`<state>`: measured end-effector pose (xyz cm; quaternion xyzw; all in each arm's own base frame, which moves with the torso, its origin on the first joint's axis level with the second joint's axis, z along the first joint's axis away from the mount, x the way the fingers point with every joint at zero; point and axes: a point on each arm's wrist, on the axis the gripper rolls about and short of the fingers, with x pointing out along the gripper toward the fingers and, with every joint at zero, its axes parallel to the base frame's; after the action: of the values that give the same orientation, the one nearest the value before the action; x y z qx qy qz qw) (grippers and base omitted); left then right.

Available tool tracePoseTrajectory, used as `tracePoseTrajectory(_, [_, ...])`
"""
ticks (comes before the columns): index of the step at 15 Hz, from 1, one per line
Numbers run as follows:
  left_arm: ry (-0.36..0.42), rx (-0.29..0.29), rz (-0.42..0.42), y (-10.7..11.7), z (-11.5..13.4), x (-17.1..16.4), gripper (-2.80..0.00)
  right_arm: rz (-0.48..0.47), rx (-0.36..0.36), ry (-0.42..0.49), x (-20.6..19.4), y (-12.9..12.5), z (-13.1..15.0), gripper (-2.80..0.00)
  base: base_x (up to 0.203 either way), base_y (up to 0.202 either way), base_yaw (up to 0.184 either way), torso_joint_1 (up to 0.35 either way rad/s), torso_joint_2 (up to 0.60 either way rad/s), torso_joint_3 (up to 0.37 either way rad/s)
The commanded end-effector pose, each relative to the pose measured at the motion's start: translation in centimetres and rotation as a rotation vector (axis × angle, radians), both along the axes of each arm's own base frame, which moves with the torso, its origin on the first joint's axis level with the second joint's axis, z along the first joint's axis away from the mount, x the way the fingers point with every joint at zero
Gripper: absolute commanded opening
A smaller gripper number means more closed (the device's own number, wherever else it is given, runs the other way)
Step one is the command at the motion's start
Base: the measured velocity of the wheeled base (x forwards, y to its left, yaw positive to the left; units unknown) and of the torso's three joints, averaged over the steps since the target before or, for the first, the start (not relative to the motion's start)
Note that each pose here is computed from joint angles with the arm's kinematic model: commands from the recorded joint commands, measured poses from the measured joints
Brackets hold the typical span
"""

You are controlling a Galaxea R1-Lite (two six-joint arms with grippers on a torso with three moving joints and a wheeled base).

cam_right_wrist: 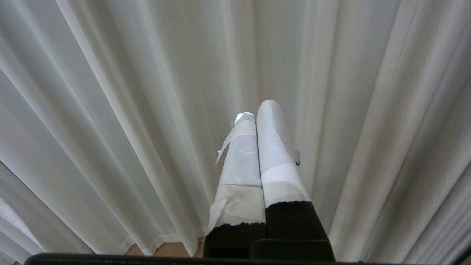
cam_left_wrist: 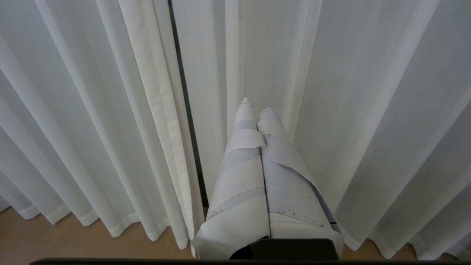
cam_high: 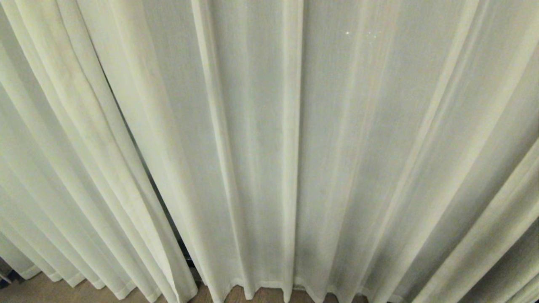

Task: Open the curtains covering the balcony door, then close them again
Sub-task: Close the outer curtains on both sides

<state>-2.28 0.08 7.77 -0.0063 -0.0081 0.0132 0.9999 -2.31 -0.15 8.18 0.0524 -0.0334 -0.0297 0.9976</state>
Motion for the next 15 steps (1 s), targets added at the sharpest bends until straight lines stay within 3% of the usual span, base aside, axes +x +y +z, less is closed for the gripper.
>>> tracePoseTrajectory(1, [-0.002, -0.001, 0.001, 0.0, 0.0, -0.01, -2.8, 0.001, 0.001, 0.001, 0.01, 0.0, 0.01, -2.8, 0.0, 0.0, 0.0, 0.0, 0.0, 0.0])
tracePoseTrajectory(15, [-0.001, 0.003, 0.001, 0.0, -0.02, -0.01, -2.8, 0.0, 0.001, 0.001, 0.01, 0.0, 0.01, -2.8, 0.0, 0.0, 0.0, 0.0, 0.0, 0.0])
